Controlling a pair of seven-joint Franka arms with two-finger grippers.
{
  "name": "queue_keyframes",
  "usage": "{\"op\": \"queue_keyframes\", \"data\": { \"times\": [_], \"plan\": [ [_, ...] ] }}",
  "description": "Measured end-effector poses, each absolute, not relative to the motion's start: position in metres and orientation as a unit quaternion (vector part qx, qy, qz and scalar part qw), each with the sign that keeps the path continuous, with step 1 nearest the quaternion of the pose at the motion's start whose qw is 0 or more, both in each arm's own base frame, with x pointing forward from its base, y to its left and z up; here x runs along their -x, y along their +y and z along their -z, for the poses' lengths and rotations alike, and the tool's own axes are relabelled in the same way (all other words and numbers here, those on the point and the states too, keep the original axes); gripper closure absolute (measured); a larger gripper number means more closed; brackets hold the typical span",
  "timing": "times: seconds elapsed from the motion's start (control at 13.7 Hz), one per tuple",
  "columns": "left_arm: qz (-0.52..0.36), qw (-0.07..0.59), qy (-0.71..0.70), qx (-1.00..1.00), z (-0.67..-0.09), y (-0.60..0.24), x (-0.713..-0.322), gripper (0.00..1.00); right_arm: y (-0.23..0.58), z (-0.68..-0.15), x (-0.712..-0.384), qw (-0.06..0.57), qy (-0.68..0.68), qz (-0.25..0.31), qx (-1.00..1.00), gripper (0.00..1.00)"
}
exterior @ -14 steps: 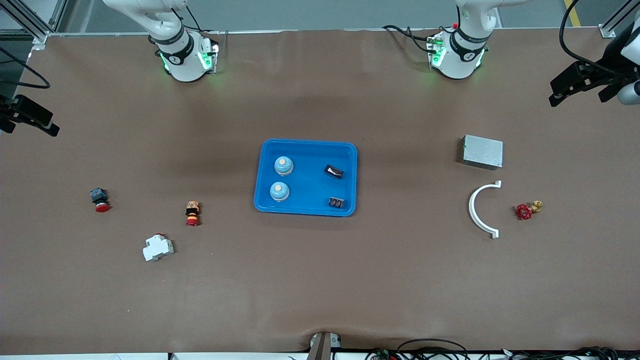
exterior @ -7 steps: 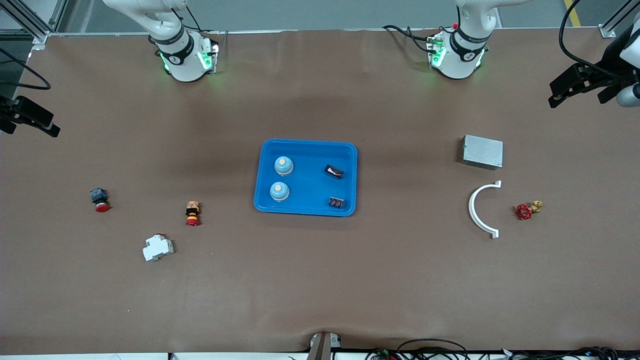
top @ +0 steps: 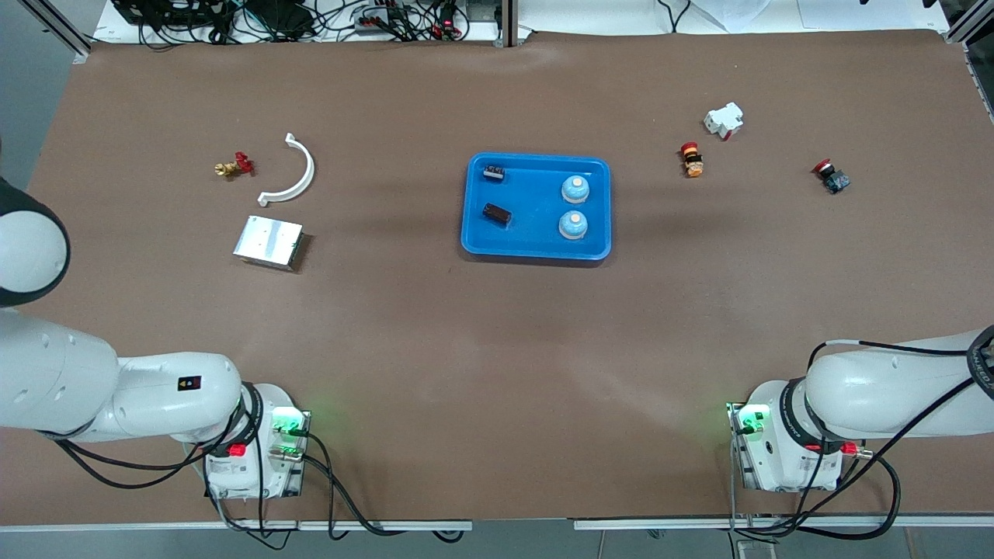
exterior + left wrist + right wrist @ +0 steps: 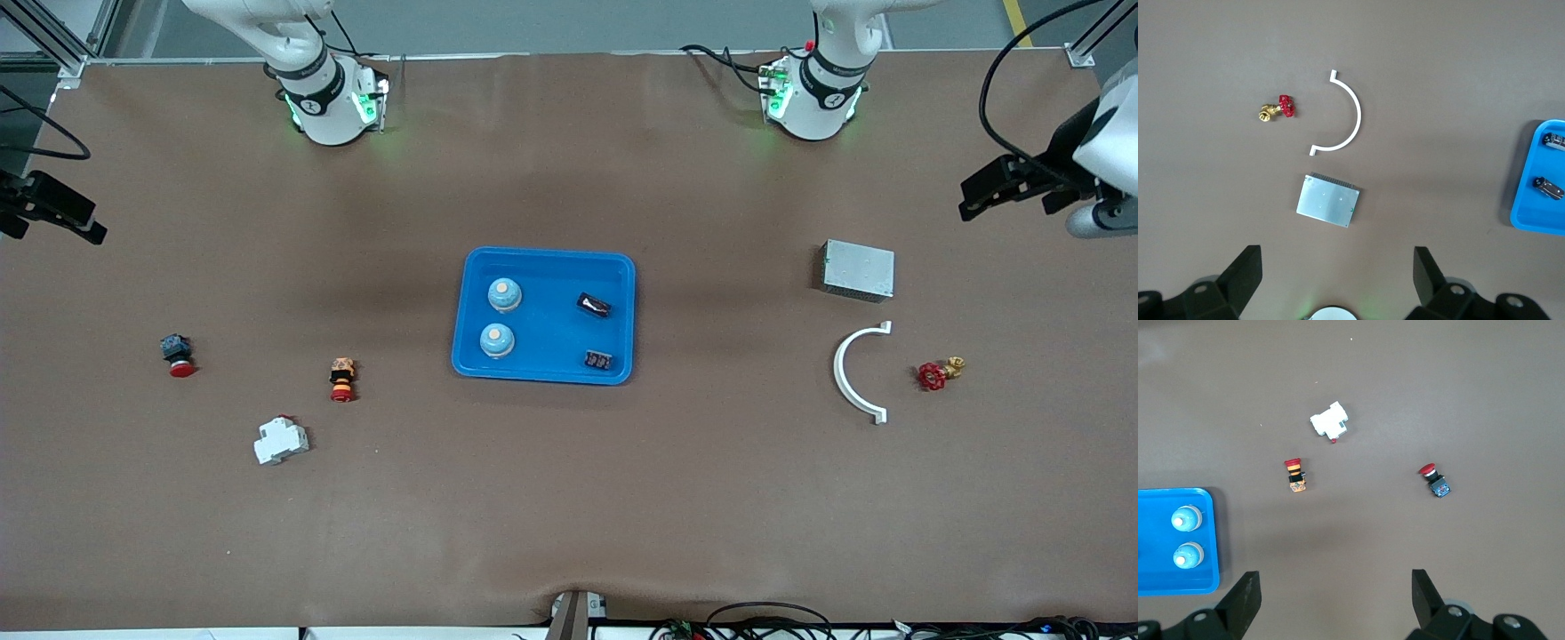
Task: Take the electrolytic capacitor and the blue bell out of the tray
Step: 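Raise both grippers from rest and swing them toward the blue tray, then lower the right gripper to a button while the left gripper reaches a capacitor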
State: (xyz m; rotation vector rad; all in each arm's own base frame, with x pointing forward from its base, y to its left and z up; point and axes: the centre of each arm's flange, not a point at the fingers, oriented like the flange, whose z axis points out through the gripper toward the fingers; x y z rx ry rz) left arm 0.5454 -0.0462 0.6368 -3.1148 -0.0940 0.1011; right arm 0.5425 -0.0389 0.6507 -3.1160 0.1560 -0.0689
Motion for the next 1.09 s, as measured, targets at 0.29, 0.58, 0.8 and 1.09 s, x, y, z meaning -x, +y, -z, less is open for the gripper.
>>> {"op": "queue_keyframes", "data": {
  "times": [0.29,0.58,0.8,1.09],
  "plan": [
    [-0.04,0.008,-0.03,0.999,-0.607,-0.045,-0.565,0.0,-0.031,-0.649,-0.544,0.011,0.043,0.021,0.999,0.0],
    [-0.051,0.006,-0.031,0.998,-0.576,-0.044,-0.578,0.0,-0.009,-0.639,-0.557,0.018,0.024,0.028,0.999,0.0],
    [-0.072,0.008,-0.051,0.996,-0.553,-0.044,-0.582,0.0,0.046,-0.616,-0.569,0.019,-0.011,0.013,1.0,0.0],
    [-0.095,0.013,-0.077,0.992,-0.523,-0.044,-0.58,0.0,0.148,-0.586,-0.568,0.014,0.024,-0.01,1.0,0.0]
  ]
}}
